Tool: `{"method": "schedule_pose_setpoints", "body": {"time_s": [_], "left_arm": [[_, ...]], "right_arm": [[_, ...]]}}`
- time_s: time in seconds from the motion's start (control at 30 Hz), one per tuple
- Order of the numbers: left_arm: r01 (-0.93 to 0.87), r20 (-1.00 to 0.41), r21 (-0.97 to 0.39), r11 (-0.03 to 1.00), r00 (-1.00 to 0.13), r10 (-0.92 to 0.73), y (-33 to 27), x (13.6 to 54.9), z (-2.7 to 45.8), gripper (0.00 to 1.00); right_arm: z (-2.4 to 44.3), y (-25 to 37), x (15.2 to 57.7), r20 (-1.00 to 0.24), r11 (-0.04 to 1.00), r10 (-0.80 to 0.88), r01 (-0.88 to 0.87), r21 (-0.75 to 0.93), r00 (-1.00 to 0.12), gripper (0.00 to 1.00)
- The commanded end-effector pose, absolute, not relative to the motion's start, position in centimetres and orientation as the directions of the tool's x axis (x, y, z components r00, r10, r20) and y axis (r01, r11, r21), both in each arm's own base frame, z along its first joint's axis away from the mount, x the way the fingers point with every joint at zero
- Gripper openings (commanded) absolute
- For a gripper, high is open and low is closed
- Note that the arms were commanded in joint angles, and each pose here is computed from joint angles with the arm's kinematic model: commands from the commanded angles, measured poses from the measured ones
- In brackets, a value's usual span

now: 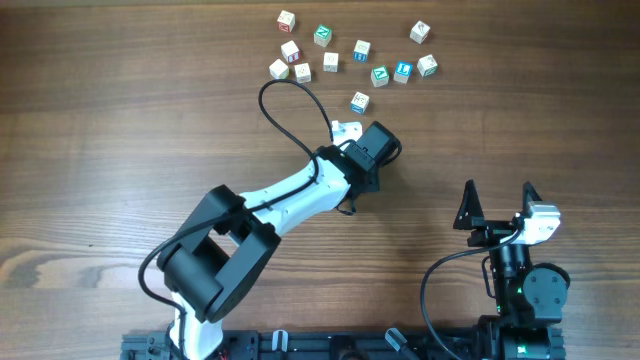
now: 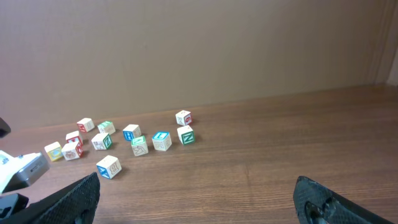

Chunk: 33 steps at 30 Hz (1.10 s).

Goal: Form a tower

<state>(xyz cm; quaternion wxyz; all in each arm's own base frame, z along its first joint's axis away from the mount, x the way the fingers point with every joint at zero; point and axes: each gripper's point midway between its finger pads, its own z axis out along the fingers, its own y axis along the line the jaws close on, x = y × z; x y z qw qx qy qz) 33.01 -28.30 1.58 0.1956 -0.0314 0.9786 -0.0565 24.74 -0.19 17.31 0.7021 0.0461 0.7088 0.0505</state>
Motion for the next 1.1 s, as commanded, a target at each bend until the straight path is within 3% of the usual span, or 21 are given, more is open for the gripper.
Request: {"method": "schedule_pose_setpoints", "body": {"time_s": [0.0, 0.1, 0.2, 0.53, 1.07], "left_arm": [[-0.032, -0.357, -0.115, 0.993, -0.931, -0.071, -28.32, 32.78, 0.36, 0.63], [-0.029, -0.352, -0.121, 0.992, -0.933, -0.071, -28.48, 32.75, 0.14, 0.62], [-0.03, -0.353, -0.121, 0.992, -0.933, -0.071, -28.5, 32.77, 0.15, 0.49], [-0.028, -0.353, -0.126, 0.992, -0.933, -0.071, -28.59, 32.78, 0.18, 0.49], [-0.029, -0.353, -0.127, 0.992, -0.933, -0.072, -28.6, 32.78, 0.21, 0.37]], "right_arm": [[17.43, -0.11, 24.71, -0.991, 0.991, 0.132, -0.01, 0.132, -0.004, 1.0], [17.43, -0.11, 24.71, -0.991, 0.991, 0.132, -0.01, 0.132, -0.004, 1.0], [17.43, -0.11, 24.71, -0.991, 0.991, 0.132, -0.01, 0.132, -0.004, 1.0], [17.43, -0.11, 24.71, -0.991, 0.991, 0.132, -0.01, 0.132, -0.004, 1.0], [17.43, -0.11, 24.71, -0.991, 0.991, 0.132, -0.01, 0.132, -0.004, 1.0]]}}
